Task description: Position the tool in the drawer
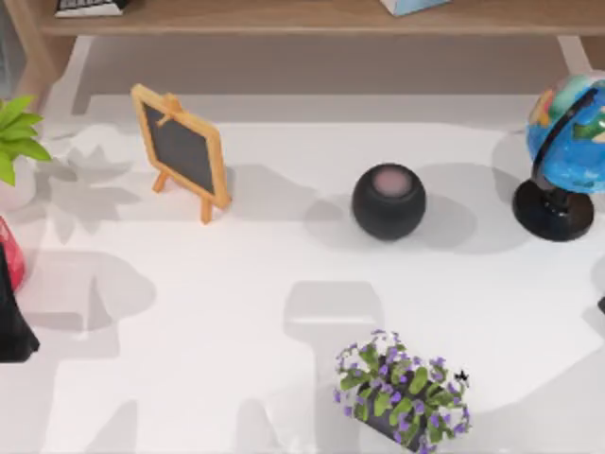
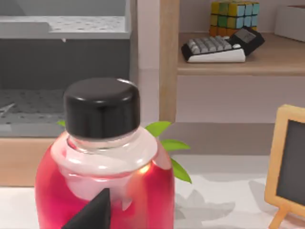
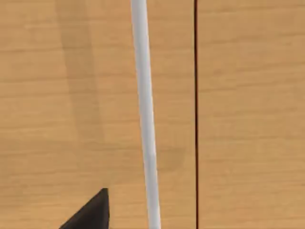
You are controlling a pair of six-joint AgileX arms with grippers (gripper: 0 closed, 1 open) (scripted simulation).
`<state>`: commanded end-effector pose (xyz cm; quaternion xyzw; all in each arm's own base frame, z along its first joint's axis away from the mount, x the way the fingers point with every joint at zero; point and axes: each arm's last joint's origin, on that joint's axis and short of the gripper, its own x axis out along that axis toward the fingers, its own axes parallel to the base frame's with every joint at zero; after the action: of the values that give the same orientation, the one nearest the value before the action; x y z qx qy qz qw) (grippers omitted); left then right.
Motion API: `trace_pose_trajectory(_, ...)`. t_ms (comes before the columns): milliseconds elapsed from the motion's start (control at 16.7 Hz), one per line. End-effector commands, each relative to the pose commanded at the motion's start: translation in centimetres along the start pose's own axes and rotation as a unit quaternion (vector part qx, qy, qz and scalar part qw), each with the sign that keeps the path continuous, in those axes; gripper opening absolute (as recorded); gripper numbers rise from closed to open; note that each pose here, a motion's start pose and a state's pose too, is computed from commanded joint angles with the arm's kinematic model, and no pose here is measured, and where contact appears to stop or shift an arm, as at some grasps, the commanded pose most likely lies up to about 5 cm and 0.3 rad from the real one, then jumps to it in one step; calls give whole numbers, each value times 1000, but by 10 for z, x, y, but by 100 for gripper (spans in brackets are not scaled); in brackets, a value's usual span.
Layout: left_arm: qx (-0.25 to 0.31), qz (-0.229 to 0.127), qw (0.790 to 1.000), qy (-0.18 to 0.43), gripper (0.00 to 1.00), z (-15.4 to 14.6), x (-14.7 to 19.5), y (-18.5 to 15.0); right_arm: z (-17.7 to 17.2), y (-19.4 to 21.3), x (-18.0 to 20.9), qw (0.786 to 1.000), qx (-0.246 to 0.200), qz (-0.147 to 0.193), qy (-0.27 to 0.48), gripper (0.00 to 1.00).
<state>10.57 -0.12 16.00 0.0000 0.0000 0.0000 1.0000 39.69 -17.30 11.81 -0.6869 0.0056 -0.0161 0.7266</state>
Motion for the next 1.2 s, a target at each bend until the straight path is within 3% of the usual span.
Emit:
trace_pose_trajectory(240,0,0,1000,0,100,0,0,0,-9,29,6,1000,-28,7,-10,100)
trace_pose_trajectory(1200,0,0,1000,0,100,0,0,0,-8,29,31,1000,-28,7,-10,100)
